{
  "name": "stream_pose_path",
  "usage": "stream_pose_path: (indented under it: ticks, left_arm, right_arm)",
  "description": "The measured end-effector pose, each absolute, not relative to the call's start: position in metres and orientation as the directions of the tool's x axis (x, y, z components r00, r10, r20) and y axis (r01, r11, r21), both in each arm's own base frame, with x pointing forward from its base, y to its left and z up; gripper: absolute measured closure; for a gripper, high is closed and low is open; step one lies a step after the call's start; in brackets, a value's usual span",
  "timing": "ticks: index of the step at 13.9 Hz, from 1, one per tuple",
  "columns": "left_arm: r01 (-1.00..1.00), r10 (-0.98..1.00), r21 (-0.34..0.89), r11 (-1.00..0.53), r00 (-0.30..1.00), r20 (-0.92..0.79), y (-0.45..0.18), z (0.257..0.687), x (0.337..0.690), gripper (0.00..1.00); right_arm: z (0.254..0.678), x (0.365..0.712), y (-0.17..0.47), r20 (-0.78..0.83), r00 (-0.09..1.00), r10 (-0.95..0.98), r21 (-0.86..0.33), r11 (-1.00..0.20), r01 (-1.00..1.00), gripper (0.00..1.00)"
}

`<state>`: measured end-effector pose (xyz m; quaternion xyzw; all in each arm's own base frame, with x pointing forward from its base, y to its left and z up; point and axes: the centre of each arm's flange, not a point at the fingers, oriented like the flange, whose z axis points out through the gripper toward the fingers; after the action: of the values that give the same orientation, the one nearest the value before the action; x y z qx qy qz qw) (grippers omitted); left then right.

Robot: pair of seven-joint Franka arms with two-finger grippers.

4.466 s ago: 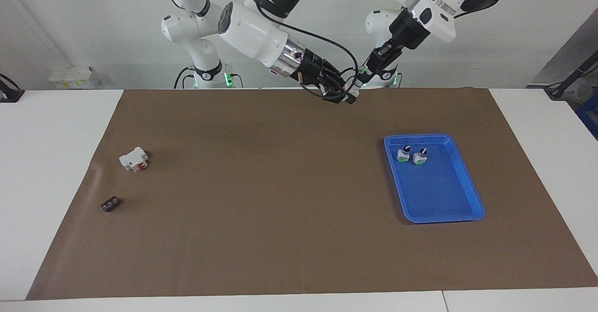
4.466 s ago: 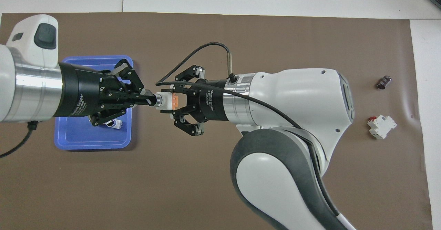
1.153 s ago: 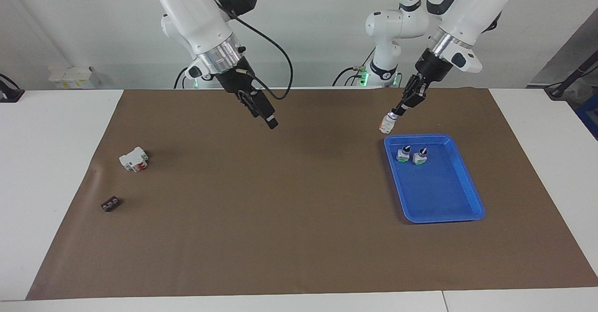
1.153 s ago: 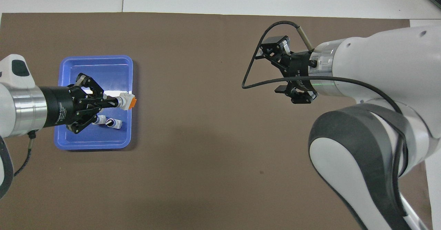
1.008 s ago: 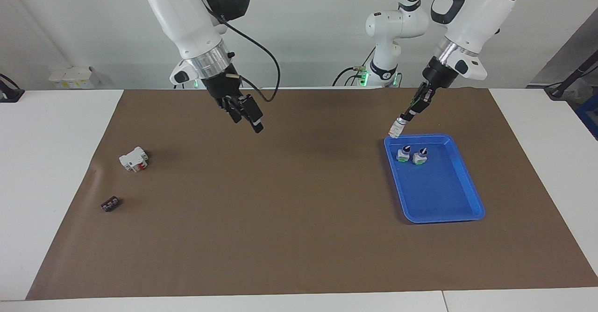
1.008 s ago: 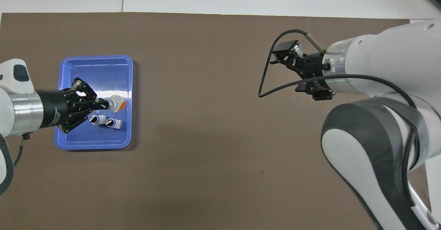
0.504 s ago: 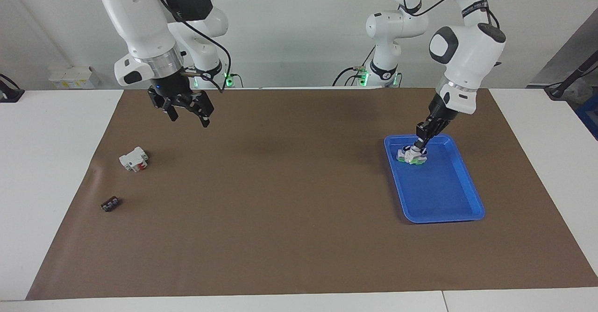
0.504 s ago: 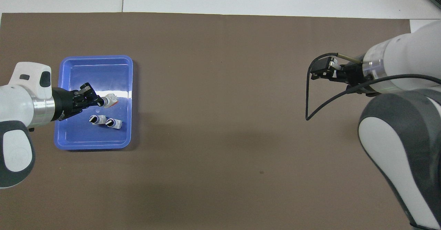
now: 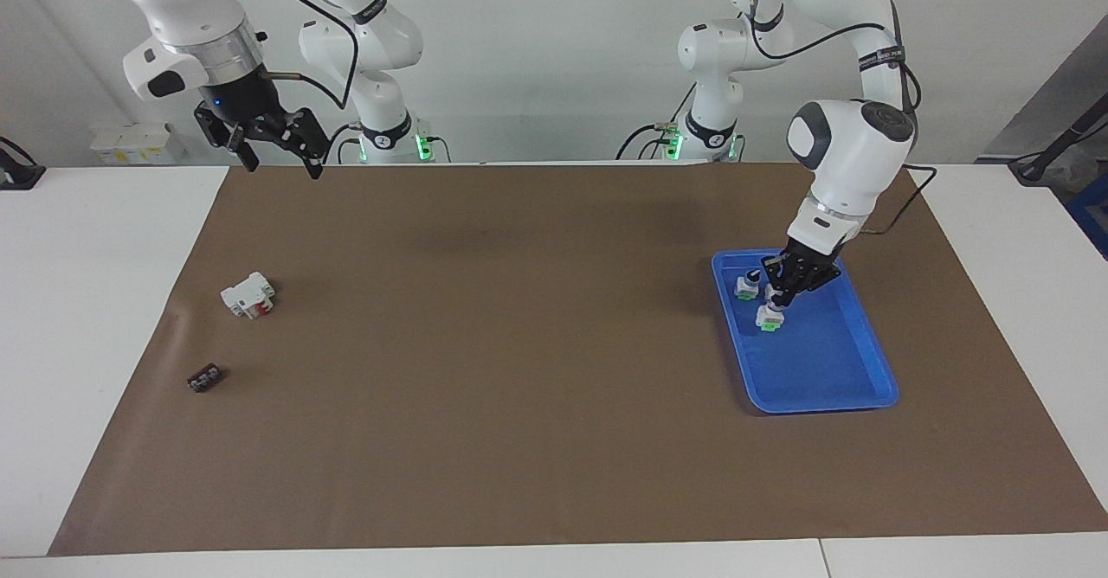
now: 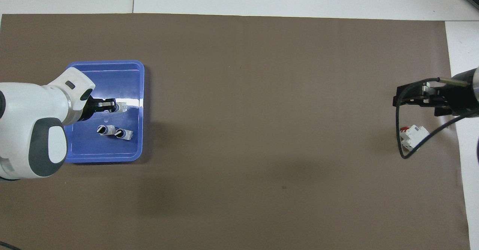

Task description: Turn and place switch with both arms

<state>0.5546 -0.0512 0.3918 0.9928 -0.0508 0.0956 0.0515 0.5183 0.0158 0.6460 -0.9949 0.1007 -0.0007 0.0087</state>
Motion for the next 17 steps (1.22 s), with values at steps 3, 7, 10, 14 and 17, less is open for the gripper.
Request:
stream_pose_path:
  ticks: [3,7,10,14,17]
  left_arm:
    - [-0.134,-0.12,0.095,-0.986,0.983,0.142,-0.055,0.384,0.549,0.88]
    - [-0.154,-0.145,0.108,-0.982,0.986,0.086,-0.062,0.409,0.554,0.46]
    - [-0.174,-0.16,0.107,-0.979,0.979,0.128,-0.065,0.476,0.566,0.09]
    - [-0.237,-0.218,0.079,-0.968,0.956,0.197,-0.07,0.552,0.544,0.0]
    - [-0.298,-0.287,0.076,-0.952,0.949,0.133,-0.077,0.573,0.519,0.0]
  right_arm:
    - [0.649,0.516,0.013,-0.002,0.979,-0.205,-0.018,-0.979,-0.205,0.0]
    - [0.648,0.516,0.018,-0.004,0.981,-0.196,-0.016,-0.981,-0.196,0.0]
    - [0.645,0.515,0.013,-0.03,0.979,-0.201,-0.008,-0.98,-0.201,0.0]
    - [0.636,0.521,0.004,-0.05,0.982,-0.185,-0.003,-0.983,-0.185,0.0]
    - [0.635,0.522,0.001,-0.052,0.983,-0.177,-0.003,-0.984,-0.178,0.0]
